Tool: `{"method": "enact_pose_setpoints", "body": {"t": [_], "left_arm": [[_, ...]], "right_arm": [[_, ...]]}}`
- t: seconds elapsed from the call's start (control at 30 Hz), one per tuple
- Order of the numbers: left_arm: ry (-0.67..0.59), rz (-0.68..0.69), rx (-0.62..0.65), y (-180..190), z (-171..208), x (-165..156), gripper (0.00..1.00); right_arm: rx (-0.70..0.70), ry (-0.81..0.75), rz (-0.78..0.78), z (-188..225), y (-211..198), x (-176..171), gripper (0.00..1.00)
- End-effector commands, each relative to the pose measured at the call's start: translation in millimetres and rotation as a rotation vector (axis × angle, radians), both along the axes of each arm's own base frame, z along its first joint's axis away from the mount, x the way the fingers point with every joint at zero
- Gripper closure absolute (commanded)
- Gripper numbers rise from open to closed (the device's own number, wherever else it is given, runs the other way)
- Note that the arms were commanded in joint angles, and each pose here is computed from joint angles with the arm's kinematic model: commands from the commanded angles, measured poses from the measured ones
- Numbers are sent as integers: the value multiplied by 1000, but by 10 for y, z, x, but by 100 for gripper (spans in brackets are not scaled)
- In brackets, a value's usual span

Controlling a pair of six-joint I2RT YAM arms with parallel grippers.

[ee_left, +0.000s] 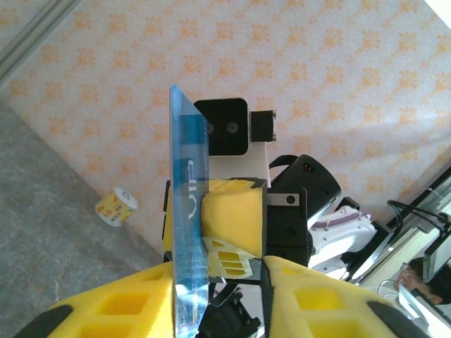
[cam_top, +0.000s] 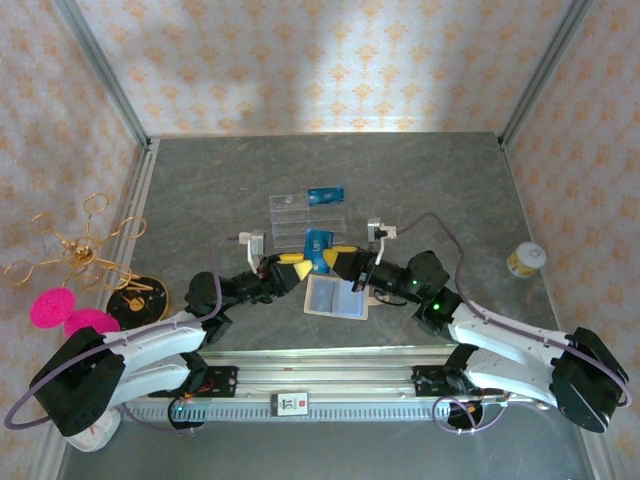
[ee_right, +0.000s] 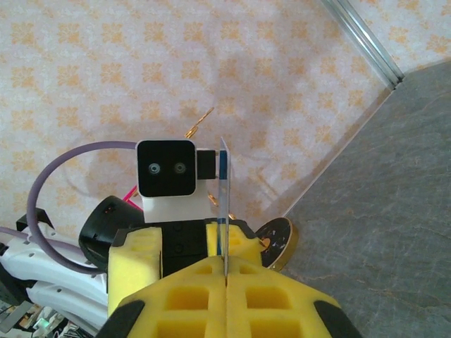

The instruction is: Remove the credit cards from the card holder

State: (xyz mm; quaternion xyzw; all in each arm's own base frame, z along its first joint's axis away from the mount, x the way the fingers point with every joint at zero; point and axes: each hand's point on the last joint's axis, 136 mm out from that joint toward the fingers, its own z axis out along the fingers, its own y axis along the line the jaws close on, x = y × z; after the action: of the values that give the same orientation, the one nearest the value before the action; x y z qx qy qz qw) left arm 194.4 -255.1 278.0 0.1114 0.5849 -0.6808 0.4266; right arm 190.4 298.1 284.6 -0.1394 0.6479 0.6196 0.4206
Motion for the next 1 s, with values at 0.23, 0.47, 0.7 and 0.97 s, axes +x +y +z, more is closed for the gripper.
{"method": "enact_pose_setpoints", "body": {"t": [0.23,0.47,0.7,0.97], "left_arm": [[-60,-20,-10,-28,105,-67,95],[-83,48,244,-182,-20,188,100],[-254,55,733,-282,-182,601,100],[-384,-35,1079,-235,-431,1196,100]], "right_arm": [[24,-9,-52,153,32,86,100],[-71,80,-225,-88,-340,300,56],[-156,163,-424,-469,-970,419,51],[-276,246,-482,-858,-1208,446,47]]}}
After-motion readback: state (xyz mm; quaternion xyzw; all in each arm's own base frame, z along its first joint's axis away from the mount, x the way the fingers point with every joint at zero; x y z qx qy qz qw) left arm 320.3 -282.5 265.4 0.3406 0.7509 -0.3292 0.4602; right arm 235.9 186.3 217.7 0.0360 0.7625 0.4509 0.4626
